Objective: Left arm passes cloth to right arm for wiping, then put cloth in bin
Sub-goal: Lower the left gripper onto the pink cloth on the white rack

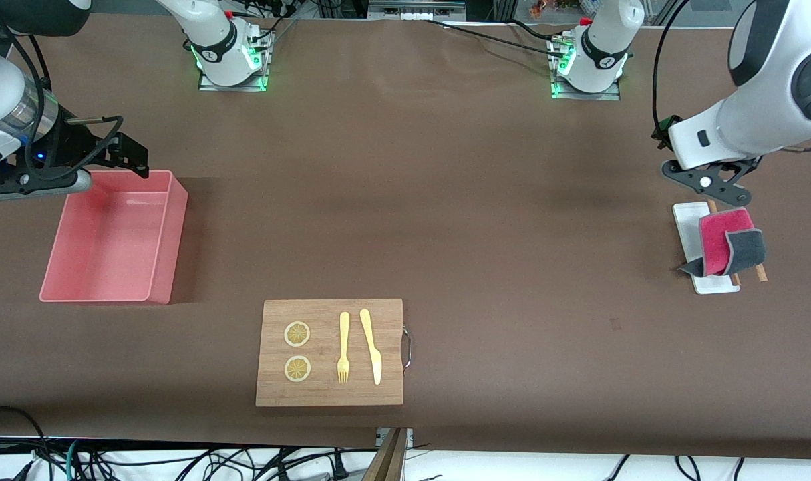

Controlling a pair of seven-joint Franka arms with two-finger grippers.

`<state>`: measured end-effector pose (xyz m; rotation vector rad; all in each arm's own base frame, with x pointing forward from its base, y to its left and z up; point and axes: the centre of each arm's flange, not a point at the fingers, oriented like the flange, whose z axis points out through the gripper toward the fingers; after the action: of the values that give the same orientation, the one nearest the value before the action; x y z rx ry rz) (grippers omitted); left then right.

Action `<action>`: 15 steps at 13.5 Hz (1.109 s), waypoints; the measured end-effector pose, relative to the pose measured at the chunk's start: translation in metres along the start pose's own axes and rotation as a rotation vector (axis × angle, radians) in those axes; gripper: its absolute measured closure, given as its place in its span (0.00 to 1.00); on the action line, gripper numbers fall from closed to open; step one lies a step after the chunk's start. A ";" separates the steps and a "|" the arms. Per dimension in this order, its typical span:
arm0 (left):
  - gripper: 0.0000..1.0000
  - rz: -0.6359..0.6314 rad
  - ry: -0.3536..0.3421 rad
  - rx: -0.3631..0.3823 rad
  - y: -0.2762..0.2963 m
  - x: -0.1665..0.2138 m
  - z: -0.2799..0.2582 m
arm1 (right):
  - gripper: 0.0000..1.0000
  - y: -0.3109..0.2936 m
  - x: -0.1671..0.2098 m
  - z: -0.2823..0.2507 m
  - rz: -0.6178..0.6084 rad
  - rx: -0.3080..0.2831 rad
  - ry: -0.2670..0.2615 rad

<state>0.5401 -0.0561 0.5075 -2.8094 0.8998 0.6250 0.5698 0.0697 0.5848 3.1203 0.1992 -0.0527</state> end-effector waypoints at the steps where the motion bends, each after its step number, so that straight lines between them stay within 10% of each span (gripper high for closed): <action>1: 0.00 0.084 -0.026 0.010 -0.003 0.006 0.015 | 0.00 0.000 0.000 0.000 0.000 0.000 0.000; 7: 0.00 0.592 -0.019 0.141 -0.043 0.022 0.116 | 0.00 0.000 0.000 0.000 0.000 0.000 0.000; 15: 0.00 0.719 0.108 0.194 -0.099 -0.016 0.233 | 0.00 -0.003 0.000 0.000 -0.005 0.000 0.003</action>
<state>0.5052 0.0885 0.3024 -2.3187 1.8973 0.4158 0.5700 0.0723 0.5851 3.1202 0.2069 -0.0483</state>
